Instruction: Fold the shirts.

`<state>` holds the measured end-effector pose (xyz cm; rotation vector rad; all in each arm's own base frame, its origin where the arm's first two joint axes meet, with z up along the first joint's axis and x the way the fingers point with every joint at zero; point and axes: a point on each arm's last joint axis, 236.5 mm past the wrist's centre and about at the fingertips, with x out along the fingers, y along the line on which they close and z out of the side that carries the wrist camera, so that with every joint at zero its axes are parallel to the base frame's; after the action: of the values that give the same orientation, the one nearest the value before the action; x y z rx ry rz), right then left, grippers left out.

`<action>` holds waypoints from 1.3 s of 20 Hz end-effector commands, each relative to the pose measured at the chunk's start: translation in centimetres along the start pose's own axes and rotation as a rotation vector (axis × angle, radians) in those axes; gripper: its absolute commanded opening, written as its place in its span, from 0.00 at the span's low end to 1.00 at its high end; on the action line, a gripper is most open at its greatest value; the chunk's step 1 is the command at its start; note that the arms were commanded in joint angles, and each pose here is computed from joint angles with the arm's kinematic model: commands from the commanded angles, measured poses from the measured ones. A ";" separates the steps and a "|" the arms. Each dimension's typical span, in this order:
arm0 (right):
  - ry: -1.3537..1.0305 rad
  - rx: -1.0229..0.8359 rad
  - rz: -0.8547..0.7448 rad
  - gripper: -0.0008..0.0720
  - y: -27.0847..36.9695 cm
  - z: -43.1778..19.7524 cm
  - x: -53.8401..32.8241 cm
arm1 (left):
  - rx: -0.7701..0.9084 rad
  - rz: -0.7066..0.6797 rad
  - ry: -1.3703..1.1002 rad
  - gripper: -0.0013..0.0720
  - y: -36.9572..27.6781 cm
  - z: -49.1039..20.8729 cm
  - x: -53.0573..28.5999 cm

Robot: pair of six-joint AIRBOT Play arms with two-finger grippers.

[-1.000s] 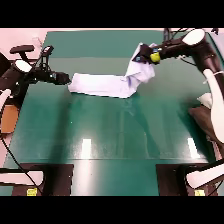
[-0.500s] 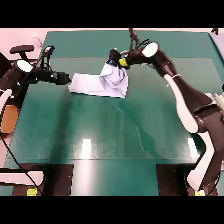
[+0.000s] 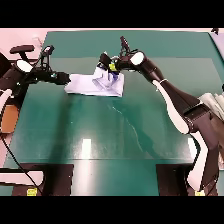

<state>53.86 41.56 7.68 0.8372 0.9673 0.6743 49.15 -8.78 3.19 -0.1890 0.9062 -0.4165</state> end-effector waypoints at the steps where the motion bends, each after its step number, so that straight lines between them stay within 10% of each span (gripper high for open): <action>1: 0.020 0.027 0.074 0.50 2.8 -1.0 0.1 | -0.007 -0.003 0.002 0.05 0.0 -0.1 0.0; 10: -0.006 -0.106 0.369 0.54 12.6 -0.6 -4.3 | -0.004 0.001 0.000 0.05 0.1 0.0 0.0; 14: 0.006 -0.136 0.122 0.55 3.1 3.9 -10.5 | 0.008 0.010 0.007 0.05 0.3 -0.2 0.0; 18: 0.120 -0.041 -0.139 0.83 -10.7 4.3 -16.8 | 0.006 0.016 0.024 0.05 0.4 -0.6 0.0; 26: 0.238 0.061 -0.176 1.00 -20.5 1.1 -11.2 | -0.001 0.006 0.044 0.05 0.2 -1.0 0.0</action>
<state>53.05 20.55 -1.17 0.7227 1.2007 0.5821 48.47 -8.53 2.60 -0.1773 0.9440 -0.4147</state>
